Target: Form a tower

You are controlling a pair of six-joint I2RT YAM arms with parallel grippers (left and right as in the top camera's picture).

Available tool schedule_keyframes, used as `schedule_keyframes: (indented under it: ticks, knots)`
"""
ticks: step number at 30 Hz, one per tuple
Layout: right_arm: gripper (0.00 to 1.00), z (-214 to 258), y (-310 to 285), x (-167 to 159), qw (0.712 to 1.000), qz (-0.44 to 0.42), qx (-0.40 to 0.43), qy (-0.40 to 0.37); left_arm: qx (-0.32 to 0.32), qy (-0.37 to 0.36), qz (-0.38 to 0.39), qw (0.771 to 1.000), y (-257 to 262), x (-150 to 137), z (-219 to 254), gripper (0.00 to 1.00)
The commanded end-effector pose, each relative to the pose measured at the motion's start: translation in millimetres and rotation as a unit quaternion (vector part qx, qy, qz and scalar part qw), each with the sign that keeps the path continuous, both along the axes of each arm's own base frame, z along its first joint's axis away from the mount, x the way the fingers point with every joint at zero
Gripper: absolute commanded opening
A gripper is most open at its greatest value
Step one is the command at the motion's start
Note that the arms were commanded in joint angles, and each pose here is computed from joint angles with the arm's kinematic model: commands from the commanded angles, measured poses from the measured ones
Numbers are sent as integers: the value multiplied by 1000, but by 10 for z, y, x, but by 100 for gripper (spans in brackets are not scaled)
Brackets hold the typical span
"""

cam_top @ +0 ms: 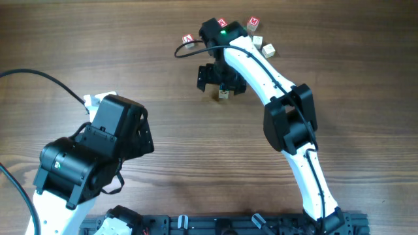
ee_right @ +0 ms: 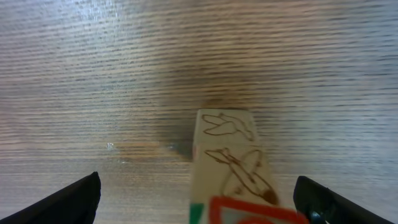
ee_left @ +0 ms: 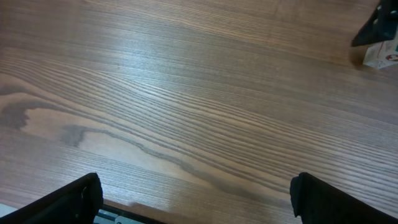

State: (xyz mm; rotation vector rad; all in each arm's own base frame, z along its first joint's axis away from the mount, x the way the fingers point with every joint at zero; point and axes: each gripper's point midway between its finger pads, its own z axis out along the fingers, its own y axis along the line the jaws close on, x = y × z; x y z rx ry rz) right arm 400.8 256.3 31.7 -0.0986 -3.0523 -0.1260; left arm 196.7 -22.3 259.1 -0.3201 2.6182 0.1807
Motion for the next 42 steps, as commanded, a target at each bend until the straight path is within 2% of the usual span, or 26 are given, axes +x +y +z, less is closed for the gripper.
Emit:
schedule_keyframes:
  ticks: [1,3,9,15,26,42]
  knots:
    - [99,-116,-74,25,1000,-6,-22,1,3,-4,1,1000,19,2,13,100]
    - [98,-116,-84,31,1000,-5,-24,-1,3,-4,1,1000,19,2,13,100]
    - [80,-118,-106,34,1000,6,-30,-3,3,-4,1,1000,19,2,13,100]
    - [68,-118,-110,36,999,7,-31,-4,3,-4,1,1000,19,2,13,100]
    - [53,-120,-144,56,999,8,-41,-9,3,-4,1,1000,19,2,13,100]
    - [39,-120,-146,58,999,21,-40,-11,3,-4,1,1000,19,2,13,100]
